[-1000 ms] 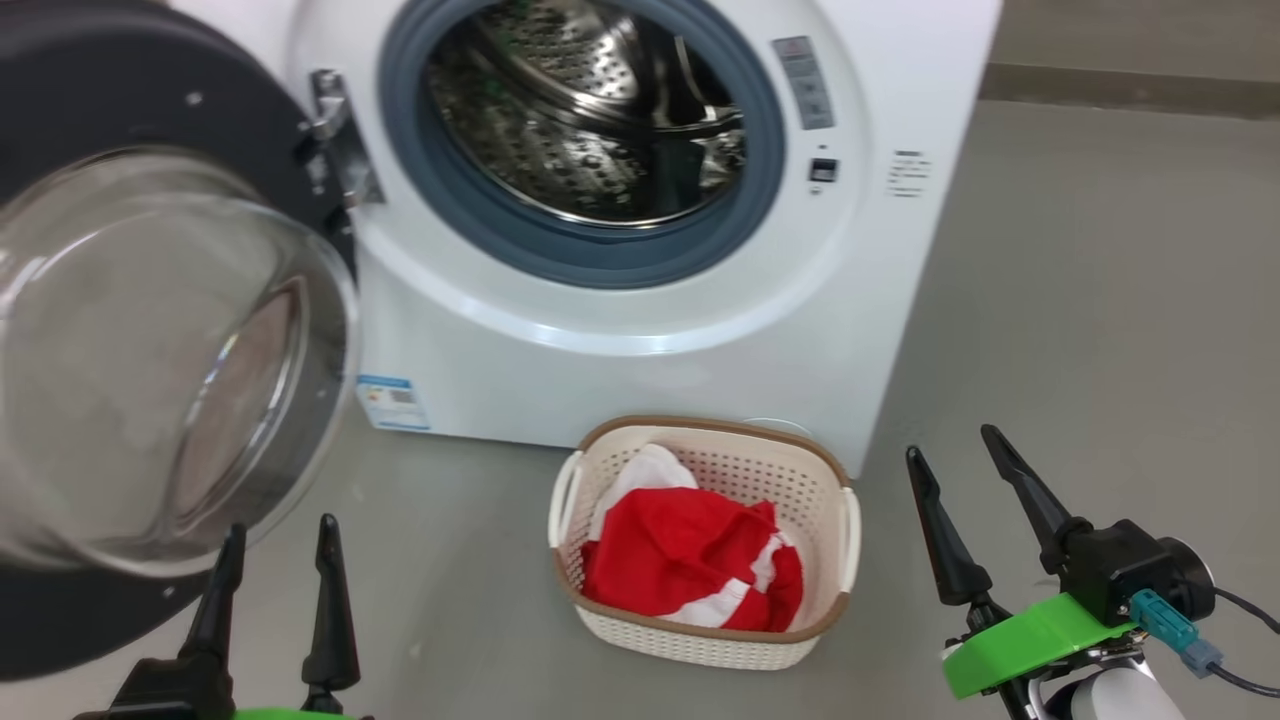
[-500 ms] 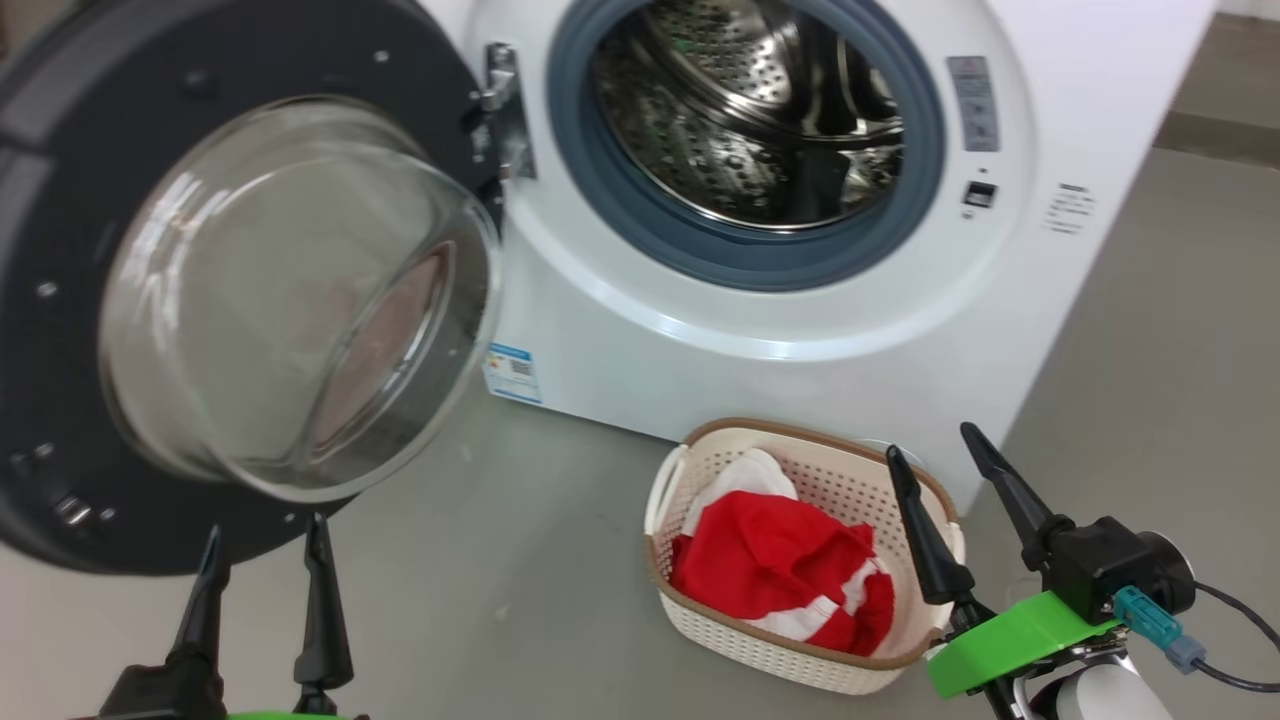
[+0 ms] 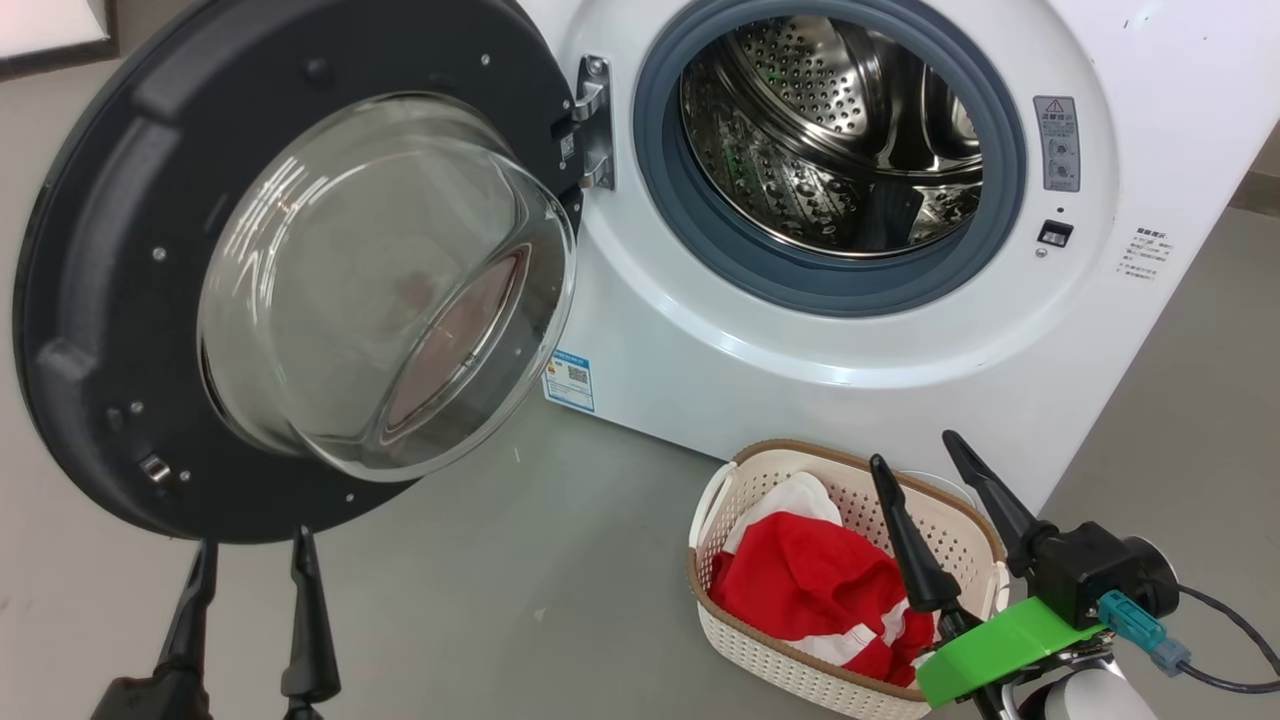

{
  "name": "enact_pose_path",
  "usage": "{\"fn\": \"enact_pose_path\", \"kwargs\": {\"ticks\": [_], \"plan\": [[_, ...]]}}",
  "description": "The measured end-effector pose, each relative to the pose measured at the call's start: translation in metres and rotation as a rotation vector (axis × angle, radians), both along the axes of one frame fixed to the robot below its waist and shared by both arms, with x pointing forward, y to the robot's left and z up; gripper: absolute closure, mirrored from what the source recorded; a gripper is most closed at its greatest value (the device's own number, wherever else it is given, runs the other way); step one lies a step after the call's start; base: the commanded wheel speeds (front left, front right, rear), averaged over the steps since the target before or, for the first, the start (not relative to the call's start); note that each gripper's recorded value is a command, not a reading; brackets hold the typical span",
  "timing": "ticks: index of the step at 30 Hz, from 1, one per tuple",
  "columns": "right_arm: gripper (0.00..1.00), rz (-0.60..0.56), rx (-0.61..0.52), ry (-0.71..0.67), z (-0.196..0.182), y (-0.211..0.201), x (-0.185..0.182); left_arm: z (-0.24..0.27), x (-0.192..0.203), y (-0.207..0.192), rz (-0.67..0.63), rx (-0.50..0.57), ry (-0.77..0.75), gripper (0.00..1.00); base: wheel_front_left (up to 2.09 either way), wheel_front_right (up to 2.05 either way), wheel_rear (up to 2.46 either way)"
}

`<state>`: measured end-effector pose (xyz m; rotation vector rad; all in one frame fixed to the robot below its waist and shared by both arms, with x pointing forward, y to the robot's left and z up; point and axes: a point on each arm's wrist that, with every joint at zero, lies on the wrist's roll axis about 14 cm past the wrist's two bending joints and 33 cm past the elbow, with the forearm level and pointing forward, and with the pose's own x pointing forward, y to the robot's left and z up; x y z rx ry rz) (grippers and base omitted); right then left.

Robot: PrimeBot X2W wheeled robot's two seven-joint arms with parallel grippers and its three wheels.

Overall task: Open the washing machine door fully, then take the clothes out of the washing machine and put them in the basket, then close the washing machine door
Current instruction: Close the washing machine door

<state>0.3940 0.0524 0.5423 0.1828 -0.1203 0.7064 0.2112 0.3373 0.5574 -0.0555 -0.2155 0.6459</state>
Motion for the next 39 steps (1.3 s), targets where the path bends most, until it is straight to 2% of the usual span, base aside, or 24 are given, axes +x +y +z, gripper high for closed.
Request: {"fn": "enact_pose_path", "kwargs": {"ticks": [2, 3, 4, 12, 19, 23, 30, 32, 39], "plan": [[0.00, 0.000, -0.001, 0.000, 0.000, 0.000, 0.000, 0.001, 0.000, 0.000, -0.001, -0.003, -0.005, 0.00, 0.00, 0.00, 0.00], [0.00, -0.001, -0.002, 0.000, 0.000, -0.001, -0.001, 0.001, 0.000, 0.000, -0.003, -0.002, -0.006, 0.54, 0.00, 0.00, 0.00], [0.00, -0.003, -0.002, -0.001, 0.000, -0.001, -0.001, 0.001, 0.000, 0.000, -0.004, -0.002, -0.007, 1.00, 0.00, 0.00, 0.00], [0.00, -0.030, 0.012, 0.007, 0.001, -0.011, 0.001, 0.016, -0.003, 0.010, 0.011, 0.059, -0.042, 1.00, 0.00, 0.00, 0.00], [0.00, -0.050, 0.012, 0.013, -0.001, -0.017, 0.004, 0.065, -0.002, 0.037, 0.069, 0.164, -0.153, 1.00, 0.00, 0.00, 0.00], [0.00, -0.058, 0.001, 0.017, -0.005, -0.019, 0.006, 0.094, 0.003, 0.058, 0.084, 0.156, -0.254, 1.00, 0.00, 0.00, 0.00], [0.00, -0.074, -0.016, 0.022, -0.010, -0.025, 0.009, 0.127, 0.022, 0.104, 0.097, 0.096, -0.361, 1.00, 0.00, 0.00, 0.00], [0.00, -0.076, -0.021, 0.023, -0.012, -0.025, 0.009, 0.131, 0.028, 0.117, 0.103, 0.051, -0.387, 1.00, 0.00, 0.00, 0.00], [0.00, -0.088, -0.029, 0.034, -0.018, -0.030, 0.011, 0.128, 0.048, 0.169, 0.141, -0.302, -0.515, 1.00, 0.00, 0.00, 0.00]]}}
